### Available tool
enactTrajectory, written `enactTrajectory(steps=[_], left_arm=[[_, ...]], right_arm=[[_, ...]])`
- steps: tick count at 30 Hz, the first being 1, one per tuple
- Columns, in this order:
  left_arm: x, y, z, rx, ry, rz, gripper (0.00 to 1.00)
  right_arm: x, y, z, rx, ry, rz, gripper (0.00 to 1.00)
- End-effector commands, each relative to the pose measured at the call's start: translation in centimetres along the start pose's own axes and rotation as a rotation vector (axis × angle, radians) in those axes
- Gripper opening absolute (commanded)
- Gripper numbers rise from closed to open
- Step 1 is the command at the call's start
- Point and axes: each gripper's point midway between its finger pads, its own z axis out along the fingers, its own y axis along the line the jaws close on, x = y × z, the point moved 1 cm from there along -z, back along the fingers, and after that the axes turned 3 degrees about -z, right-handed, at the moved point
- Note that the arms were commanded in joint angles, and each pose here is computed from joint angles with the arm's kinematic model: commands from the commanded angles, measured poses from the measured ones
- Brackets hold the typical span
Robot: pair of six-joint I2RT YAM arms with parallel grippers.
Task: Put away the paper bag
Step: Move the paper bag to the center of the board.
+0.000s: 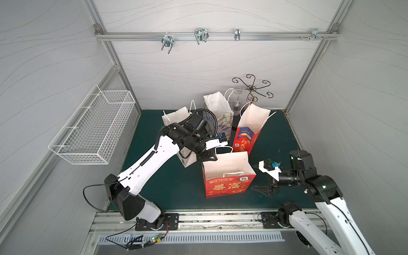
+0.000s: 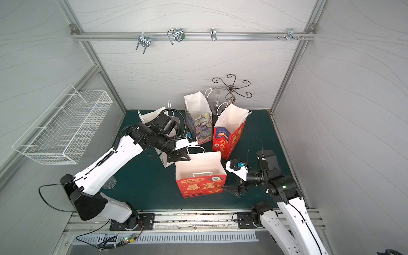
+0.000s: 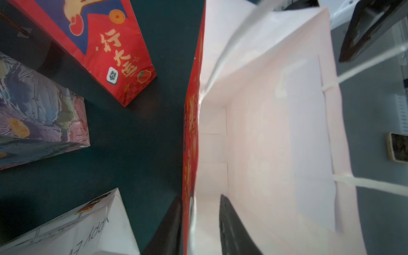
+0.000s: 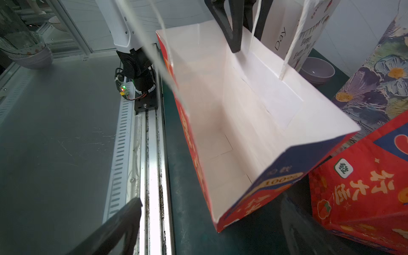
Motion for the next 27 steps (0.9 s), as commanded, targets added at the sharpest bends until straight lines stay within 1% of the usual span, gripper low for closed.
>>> enactTrajectory(steps=[1,4,6,8,11,15,17,19,21,22,24,25,27], left_arm=[[-2.3,0.4,-1.6,-0.067,-0.115,0.040,0.49],[-3.2,0.0,-2.9,-0.098,-0.175,0.060,0.60],[-3.6,-0.7,-4.1,-0.115,-0.215,0.078,0.65],[-3.9,-1.2,-5.4,-0.150,-0.260,0.094,0.66],[-4.8,-2.1,-8.3,-0.231,-0.384,0.098,0.69],[-5.2,-3.7,-12.5,-0.339,-0.599,0.065,0.72],[-4.4,-3.2,-14.1,-0.424,-0.681,-0.039,0.73],[-2.7,-2.5,-15.2,-0.507,-0.720,-0.154,0.73],[0.2,-1.3,-15.4,-0.600,-0.733,-0.334,0.70],[1.8,-0.6,-15.3,-0.645,-0.729,-0.417,0.69],[5.8,0.5,-14.6,-0.735,-0.694,-0.611,0.61],[7.4,0.6,-13.9,-0.744,-0.674,-0.680,0.58],[9.9,0.2,-11.7,-0.711,-0.608,-0.751,0.56]], right_arm=[[-1.1,-0.5,1.1,-0.045,-0.048,-0.027,0.97],[-0.7,-0.7,1.9,-0.059,-0.028,-0.032,0.96],[-0.5,-0.9,2.3,-0.061,-0.027,-0.034,0.95],[-0.4,-1.0,2.4,-0.061,-0.031,-0.033,0.95],[-0.2,-0.9,2.7,-0.066,-0.032,-0.030,0.95],[0.2,-0.9,2.9,-0.062,-0.026,-0.030,0.95],[0.5,-1.0,2.9,-0.060,-0.018,-0.025,0.95],[0.7,-1.0,3.0,-0.057,-0.013,-0.023,0.95],[0.9,-0.9,3.0,-0.055,-0.010,-0.022,0.95],[0.9,-0.9,3.0,-0.054,-0.010,-0.026,0.95],[1.1,-0.9,3.0,-0.053,-0.005,-0.024,0.95],[1.2,-0.9,3.0,-0.054,-0.002,-0.024,0.95],[1.2,-0.8,3.0,-0.056,-0.001,-0.025,0.95]])
